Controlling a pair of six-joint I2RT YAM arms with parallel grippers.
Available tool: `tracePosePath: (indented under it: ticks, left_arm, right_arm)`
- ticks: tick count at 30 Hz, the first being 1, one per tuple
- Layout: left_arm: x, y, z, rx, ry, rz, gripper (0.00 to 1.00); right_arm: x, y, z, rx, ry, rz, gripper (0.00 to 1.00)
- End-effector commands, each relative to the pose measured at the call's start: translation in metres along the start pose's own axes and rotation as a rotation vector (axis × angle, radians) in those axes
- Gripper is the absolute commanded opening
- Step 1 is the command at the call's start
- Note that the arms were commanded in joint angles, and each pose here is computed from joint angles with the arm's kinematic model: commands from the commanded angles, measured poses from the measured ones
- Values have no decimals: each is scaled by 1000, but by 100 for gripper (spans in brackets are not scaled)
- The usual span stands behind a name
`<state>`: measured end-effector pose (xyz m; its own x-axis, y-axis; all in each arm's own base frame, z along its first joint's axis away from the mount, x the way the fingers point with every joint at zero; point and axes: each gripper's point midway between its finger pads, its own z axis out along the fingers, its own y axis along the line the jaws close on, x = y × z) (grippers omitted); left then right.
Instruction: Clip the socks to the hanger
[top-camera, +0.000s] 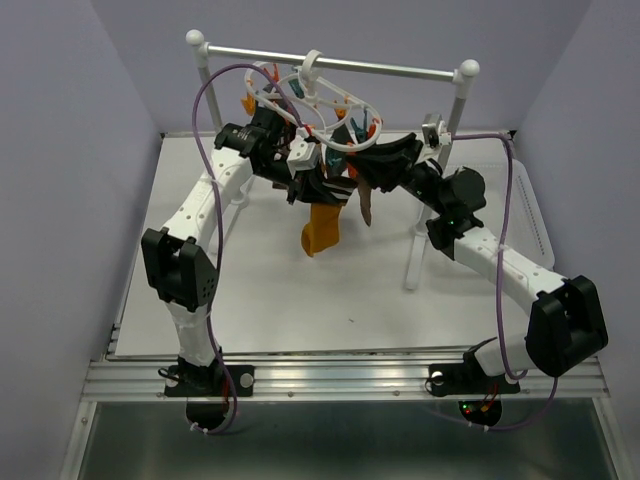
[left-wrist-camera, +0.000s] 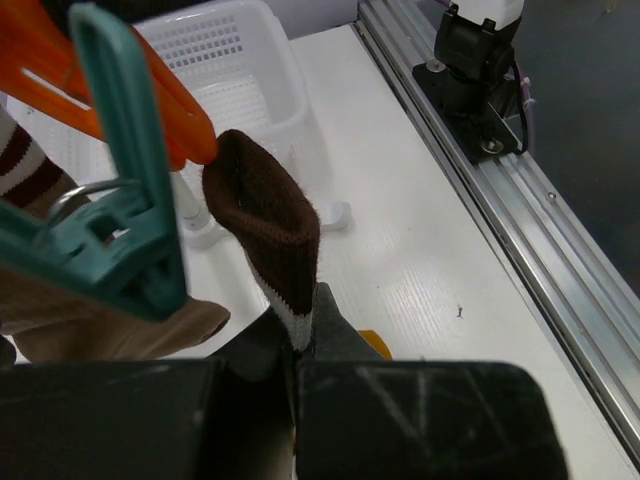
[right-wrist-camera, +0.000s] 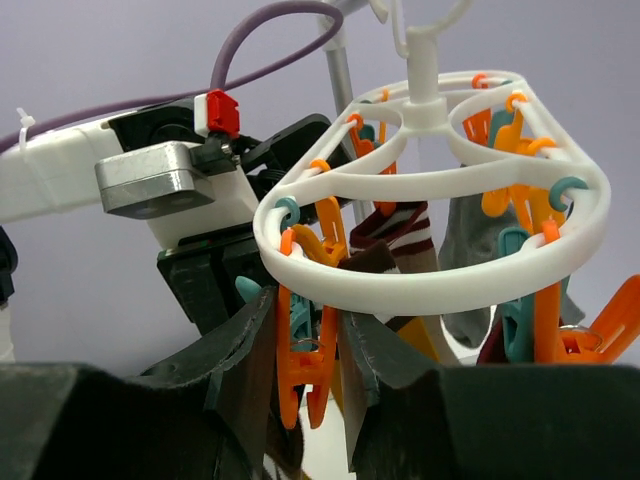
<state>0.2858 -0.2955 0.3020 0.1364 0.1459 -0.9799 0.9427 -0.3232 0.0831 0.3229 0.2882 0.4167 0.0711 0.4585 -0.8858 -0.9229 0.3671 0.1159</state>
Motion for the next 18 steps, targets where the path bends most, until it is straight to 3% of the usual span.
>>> tracePosePath:
  ticks: [1,18]
  left_arm:
    - [-18,5,-2,4,-45,2,0]
    - [-23,2,-2,7,-55,22,0]
  right_arm:
    - [-8,16,-1,-60,-31,24,1]
    - [-8,28,0,-150,-57,35,1]
